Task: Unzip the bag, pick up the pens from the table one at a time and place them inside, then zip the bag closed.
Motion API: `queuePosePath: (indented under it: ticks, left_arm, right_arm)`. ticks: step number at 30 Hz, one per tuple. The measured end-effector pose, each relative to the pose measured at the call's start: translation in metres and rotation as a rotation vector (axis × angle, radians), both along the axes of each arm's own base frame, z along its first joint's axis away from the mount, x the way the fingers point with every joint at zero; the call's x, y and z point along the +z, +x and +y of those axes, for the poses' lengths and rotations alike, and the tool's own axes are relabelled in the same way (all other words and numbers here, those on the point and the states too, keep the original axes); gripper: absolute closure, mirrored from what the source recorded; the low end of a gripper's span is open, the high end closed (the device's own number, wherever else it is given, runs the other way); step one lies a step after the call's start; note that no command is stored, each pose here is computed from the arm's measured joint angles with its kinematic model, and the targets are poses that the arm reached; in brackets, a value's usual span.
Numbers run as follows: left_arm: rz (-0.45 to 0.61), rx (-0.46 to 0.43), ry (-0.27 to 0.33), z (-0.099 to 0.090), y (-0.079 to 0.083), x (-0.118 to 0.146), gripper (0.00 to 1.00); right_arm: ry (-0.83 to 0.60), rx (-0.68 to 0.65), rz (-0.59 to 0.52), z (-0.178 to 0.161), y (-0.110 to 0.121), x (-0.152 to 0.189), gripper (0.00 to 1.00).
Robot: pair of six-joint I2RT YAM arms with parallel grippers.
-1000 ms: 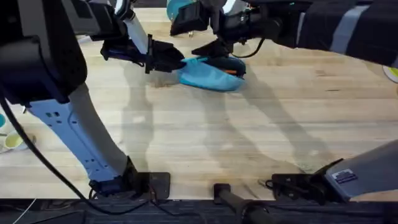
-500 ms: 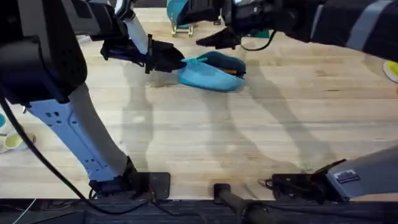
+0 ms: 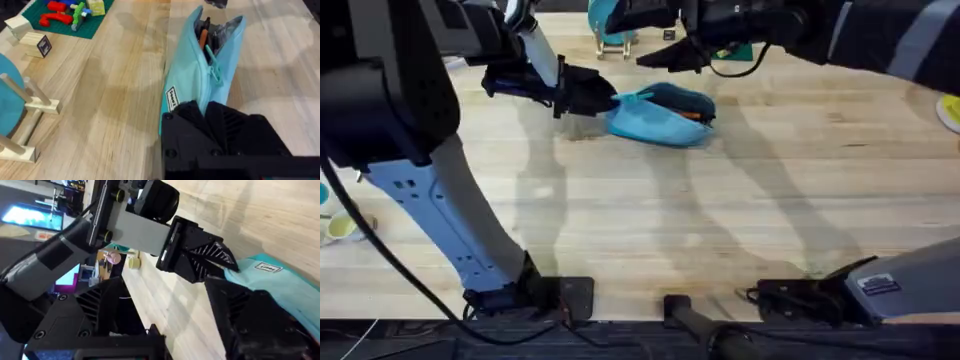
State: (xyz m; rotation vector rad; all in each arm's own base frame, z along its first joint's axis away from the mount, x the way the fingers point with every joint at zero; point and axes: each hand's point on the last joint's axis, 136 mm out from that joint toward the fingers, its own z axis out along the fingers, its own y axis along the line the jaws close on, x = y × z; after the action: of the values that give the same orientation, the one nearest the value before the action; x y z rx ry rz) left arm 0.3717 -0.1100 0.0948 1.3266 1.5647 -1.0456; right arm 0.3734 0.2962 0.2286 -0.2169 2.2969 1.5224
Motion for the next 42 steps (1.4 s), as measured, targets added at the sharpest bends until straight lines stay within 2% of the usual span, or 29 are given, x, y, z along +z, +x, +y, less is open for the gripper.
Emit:
queuePosePath:
  ticks: [8, 13, 18, 19, 23, 30, 34, 42]
  left_arm:
    - [0.000, 0.000, 0.000, 0.000, 0.000, 0.000, 0.959]
    - [0.000, 0.000, 0.000, 0.000, 0.000, 0.000, 0.959]
    - [0.000, 0.000, 0.000, 0.000, 0.000, 0.000, 0.959]
    - [0.000, 0.000, 0.000, 0.000, 0.000, 0.000, 0.959]
    - [0.000, 0.000, 0.000, 0.000, 0.000, 0.000, 0.959]
    - [0.000, 0.000, 0.000, 0.000, 0.000, 0.000, 0.959]
    - [0.000, 0.000, 0.000, 0.000, 0.000, 0.000, 0.959]
    - [0.001, -0.001, 0.004, 0.000, 0.000, -0.001, 0.959]
  right_arm:
    - [-0.052, 0.015, -0.031, -0.006, -0.009, -0.002, 0.006]
    - [-0.150, -0.007, -0.038, -0.028, -0.025, 0.000, 0.006]
    - [-0.220, -0.041, -0.105, -0.054, -0.031, 0.015, 0.006]
    - [-0.335, -0.040, -0.145, -0.075, -0.044, 0.022, 0.006]
    - [-0.452, -0.016, -0.184, -0.088, -0.050, 0.021, 0.006]
    - [-0.646, 0.008, -0.314, -0.104, -0.049, 0.032, 0.006]
    - [-0.701, 0.023, -0.379, -0.107, -0.047, 0.039, 0.005]
    - [-0.767, 0.047, -0.438, -0.113, -0.044, 0.038, 0.005]
